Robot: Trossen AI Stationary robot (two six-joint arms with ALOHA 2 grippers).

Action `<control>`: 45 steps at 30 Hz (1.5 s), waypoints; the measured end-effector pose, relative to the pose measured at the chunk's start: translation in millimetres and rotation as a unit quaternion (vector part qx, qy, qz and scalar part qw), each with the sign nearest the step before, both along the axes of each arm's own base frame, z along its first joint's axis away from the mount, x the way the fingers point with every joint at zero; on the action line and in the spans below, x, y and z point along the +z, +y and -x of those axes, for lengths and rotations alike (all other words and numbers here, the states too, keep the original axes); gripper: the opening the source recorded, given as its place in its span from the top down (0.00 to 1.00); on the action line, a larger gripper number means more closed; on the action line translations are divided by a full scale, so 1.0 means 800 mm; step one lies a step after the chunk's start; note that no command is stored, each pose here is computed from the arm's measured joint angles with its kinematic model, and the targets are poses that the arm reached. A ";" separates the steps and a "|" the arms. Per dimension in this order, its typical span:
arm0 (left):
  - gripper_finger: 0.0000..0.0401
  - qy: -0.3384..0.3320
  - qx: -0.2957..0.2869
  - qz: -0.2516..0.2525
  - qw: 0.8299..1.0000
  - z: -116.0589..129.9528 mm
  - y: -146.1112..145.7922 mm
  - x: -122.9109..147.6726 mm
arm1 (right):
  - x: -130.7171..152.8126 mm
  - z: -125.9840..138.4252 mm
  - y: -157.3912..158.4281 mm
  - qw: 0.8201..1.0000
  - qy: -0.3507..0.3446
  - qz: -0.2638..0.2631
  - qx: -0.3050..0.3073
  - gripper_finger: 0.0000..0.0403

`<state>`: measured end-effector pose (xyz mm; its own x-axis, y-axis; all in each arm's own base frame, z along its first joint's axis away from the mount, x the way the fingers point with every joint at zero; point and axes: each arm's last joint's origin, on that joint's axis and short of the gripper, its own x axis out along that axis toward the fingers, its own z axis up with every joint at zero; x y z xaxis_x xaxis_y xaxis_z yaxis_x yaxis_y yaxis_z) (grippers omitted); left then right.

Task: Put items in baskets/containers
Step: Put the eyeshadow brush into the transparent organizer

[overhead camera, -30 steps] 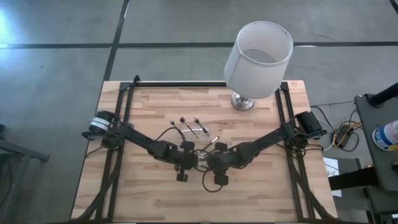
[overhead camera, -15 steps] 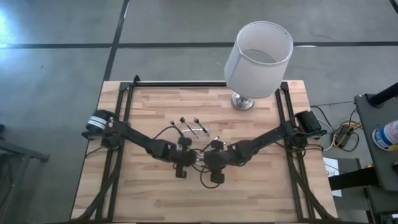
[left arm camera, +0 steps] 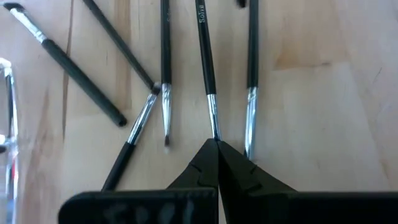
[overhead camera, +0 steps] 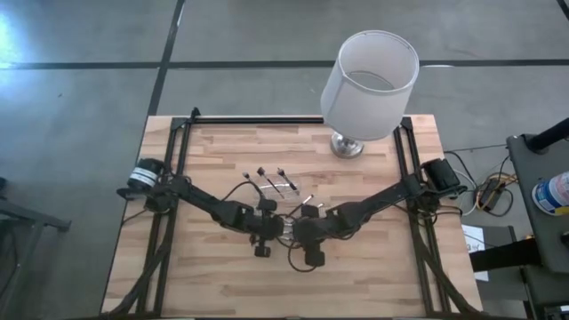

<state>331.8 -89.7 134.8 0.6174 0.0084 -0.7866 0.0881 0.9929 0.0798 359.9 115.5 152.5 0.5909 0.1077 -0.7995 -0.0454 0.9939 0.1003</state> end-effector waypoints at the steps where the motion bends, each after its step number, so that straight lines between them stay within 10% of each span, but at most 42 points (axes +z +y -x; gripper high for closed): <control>1: 1.00 0.008 0.002 -0.003 1.000 0.003 0.000 0.001 | -0.003 -0.002 0.001 1.000 -0.004 0.004 0.007 0.60; 21: 1.00 0.024 0.033 0.013 0.999 0.030 -0.017 0.003 | 0.009 -0.050 -0.013 0.993 0.064 -0.028 -0.092 0.60; 45: 1.00 -0.081 0.081 0.108 0.987 0.037 -0.017 -0.013 | -0.021 -0.032 -0.003 0.998 0.066 -0.005 -0.003 0.60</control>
